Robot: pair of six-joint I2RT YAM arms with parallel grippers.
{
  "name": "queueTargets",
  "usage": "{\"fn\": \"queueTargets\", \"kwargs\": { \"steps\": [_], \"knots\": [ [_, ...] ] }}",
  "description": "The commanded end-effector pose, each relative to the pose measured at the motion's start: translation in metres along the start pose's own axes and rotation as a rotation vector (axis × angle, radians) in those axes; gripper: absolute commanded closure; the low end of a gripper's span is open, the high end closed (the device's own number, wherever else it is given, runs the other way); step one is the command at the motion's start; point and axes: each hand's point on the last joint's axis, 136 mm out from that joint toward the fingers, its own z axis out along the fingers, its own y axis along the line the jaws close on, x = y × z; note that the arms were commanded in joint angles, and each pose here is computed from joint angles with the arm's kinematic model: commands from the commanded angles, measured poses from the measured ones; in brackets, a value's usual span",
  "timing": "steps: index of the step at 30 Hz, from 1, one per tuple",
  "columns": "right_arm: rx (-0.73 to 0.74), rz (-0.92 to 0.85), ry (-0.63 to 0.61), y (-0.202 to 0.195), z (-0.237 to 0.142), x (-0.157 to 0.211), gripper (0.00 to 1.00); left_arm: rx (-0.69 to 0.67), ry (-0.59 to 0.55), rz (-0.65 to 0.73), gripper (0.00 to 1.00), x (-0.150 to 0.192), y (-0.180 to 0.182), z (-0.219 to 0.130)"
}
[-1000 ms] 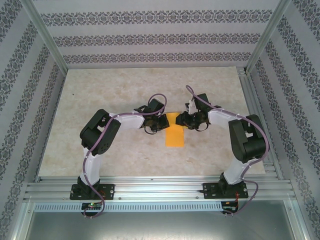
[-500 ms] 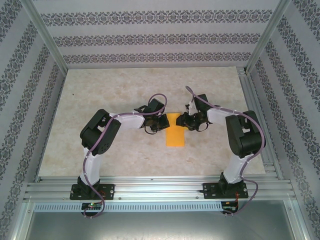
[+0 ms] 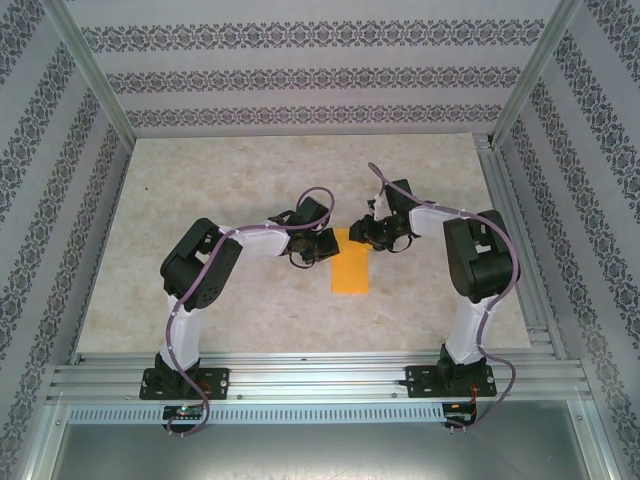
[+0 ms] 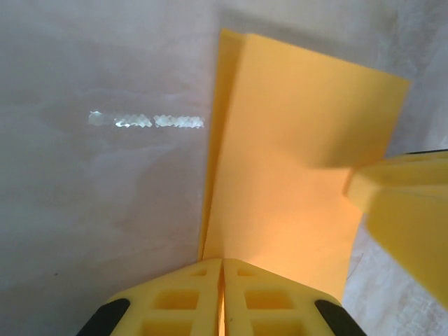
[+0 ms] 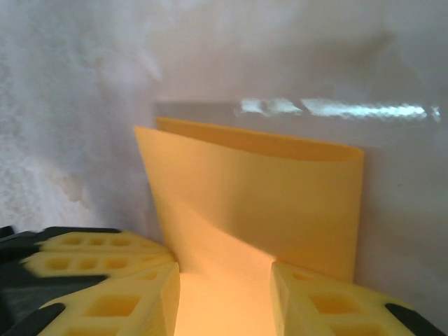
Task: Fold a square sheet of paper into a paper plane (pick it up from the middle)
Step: Fold the square sheet of paper in half at the center of the table.
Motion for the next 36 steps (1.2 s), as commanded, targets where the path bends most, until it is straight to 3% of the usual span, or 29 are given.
{"fn": "queueTargets", "kwargs": {
  "steps": [1, 4, 12, 28, 36],
  "knots": [
    [0.039, -0.005, 0.005, -0.016, 0.007, -0.001, 0.61, -0.113, 0.069, -0.005, 0.88, 0.022, 0.032, 0.015],
    [0.038, 0.000, 0.012, -0.017, 0.006, -0.001, 0.61, -0.116, 0.070, -0.005, 0.88, 0.022, 0.033, 0.015],
    [-0.063, -0.065, -0.084, 0.033, -0.031, -0.030, 0.61, -0.116, 0.069, -0.003, 0.88, 0.022, 0.033, 0.014],
    [0.024, 0.013, -0.011, -0.018, 0.014, -0.029, 0.62, -0.115, 0.070, -0.003, 0.88, 0.022, 0.032, 0.014],
    [-0.027, -0.053, -0.081, 0.021, -0.023, -0.048, 0.61, -0.121, 0.068, 0.001, 0.88, 0.022, 0.033, 0.012]
  ]
}}
